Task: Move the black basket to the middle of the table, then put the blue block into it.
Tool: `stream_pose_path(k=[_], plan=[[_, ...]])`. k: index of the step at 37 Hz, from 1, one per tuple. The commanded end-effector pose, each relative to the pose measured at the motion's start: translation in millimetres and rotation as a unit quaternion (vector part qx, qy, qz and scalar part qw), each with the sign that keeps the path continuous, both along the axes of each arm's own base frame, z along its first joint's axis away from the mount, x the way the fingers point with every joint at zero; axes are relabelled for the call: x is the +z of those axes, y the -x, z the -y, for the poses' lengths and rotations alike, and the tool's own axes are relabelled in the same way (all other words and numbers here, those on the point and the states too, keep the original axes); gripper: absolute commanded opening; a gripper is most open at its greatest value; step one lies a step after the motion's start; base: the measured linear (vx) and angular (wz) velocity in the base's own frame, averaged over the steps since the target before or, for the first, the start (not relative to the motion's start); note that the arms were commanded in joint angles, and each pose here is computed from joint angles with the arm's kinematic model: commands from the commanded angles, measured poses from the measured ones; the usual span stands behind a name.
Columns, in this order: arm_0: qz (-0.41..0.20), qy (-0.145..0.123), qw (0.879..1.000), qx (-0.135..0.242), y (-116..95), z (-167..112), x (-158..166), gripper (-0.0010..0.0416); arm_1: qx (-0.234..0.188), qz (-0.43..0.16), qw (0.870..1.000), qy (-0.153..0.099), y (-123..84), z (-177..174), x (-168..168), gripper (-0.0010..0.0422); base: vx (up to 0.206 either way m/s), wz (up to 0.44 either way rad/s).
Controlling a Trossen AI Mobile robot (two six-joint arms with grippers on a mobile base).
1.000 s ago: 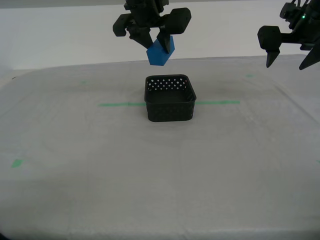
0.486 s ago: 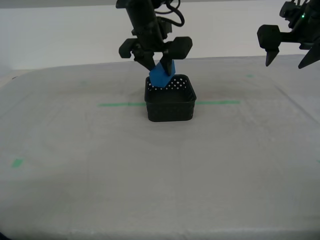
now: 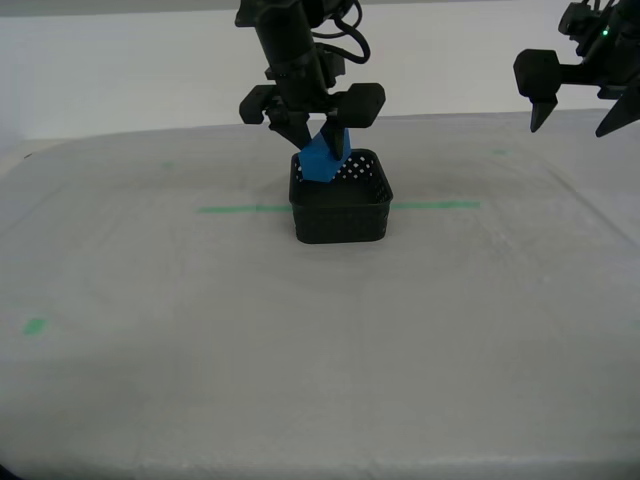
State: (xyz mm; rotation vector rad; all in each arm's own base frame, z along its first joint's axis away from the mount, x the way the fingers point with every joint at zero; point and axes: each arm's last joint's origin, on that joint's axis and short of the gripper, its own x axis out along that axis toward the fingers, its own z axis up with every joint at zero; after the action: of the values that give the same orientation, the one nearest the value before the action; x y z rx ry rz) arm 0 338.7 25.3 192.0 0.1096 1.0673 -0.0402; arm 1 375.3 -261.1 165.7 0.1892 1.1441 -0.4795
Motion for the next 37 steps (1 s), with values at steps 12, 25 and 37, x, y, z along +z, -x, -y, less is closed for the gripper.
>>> stream_pose_path(k=[12, 25, 37], plan=[[0.002, 0.0, 1.0, 0.0, -0.3, 0.1, 0.6, 0.0399, -0.003, -0.001, 1.0, 0.002, 0.6, 1.1, 0.3, 0.0202, 0.0, 0.0], [0.002, 0.0, 1.0, 0.0, -0.3, 0.2, 0.6, 0.0399, -0.011, 0.001, 1.0, 0.0, 0.6, 1.1, 0.4, 0.0336, 0.0, 0.0], [0.002, 0.0, 1.0, 0.0, -0.3, 0.2, 0.6, 0.0399, -0.011, -0.002, 1.0, -0.002, 1.1, 1.0, 0.2, 0.0383, 0.0, 0.0]])
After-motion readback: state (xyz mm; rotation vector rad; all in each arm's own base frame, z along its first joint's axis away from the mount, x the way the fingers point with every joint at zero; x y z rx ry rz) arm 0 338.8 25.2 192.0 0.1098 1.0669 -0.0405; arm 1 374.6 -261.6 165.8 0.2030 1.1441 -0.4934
